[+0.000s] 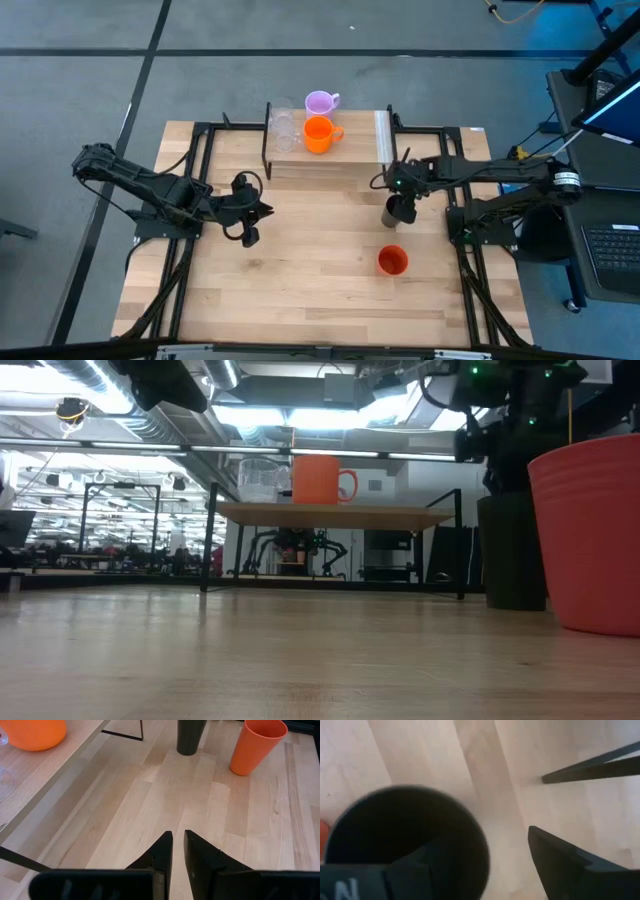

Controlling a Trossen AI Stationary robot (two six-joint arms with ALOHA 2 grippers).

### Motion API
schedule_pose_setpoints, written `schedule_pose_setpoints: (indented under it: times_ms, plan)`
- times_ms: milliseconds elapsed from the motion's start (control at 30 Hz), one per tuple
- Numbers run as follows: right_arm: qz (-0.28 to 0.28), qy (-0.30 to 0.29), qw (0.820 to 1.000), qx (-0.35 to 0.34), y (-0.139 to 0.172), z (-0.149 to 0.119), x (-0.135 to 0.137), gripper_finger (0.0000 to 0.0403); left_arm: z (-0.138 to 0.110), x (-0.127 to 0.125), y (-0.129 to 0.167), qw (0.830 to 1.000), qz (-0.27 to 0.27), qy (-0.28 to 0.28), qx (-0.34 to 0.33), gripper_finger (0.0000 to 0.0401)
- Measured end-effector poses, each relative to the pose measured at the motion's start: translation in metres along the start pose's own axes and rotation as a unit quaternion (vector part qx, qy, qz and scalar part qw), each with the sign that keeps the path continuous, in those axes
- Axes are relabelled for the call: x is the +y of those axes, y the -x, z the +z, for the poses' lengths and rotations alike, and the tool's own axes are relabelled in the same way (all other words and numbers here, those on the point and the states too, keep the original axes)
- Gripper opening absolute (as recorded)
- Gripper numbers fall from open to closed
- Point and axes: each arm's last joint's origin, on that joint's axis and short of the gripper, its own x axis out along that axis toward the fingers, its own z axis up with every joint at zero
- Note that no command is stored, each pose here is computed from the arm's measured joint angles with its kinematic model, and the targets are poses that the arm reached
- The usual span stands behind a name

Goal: Stack small to large cups/mugs on shelf
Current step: Put the black cup on the shelf

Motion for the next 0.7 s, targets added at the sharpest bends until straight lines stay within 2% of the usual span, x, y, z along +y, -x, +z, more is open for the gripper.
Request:
schedule_pose_setpoints:
  times_ms: [100,167,267,367,400,567,700]
  plan:
    - [0.009,-0.001,1.000,0.012,-0.006,-0.005,0.000,0.0215,0.000,0.000,0.000,1.000,0.000,0.000,0.000,0.0041]
    - [0.009,-0.001,1.000,0.014,-0.007,-0.005,0.000,0.0188,0.000,0.000,0.000,1.000,0.000,0.000,0.000,0.0041]
    - [0.010,-0.002,1.000,0.005,-0.003,-0.002,0.000,0.0122,0.000,0.000,0.000,1.000,0.000,0.000,0.000,0.0041]
    - [0.013,-0.003,1.000,-0.017,0.009,0.007,-0.001,0.0032,0.000,0.000,0.000,1.000,0.000,0.000,0.000,0.0041]
    - [0.013,-0.003,1.000,-0.023,0.014,0.011,-0.001,0.0018,0.000,0.000,0.000,1.000,0.000,0.000,0.000,0.0041]
    - [0.024,-0.024,0.998,-0.049,0.065,0.029,-0.005,0.0008,0.000,0.000,0.000,1.000,0.000,0.000,0.000,0.0041]
    - [0.018,-0.024,0.989,-0.147,0.125,0.049,-0.012,0.0007,0.000,0.000,0.000,1.000,0.000,-0.001,0.000,0.0041]
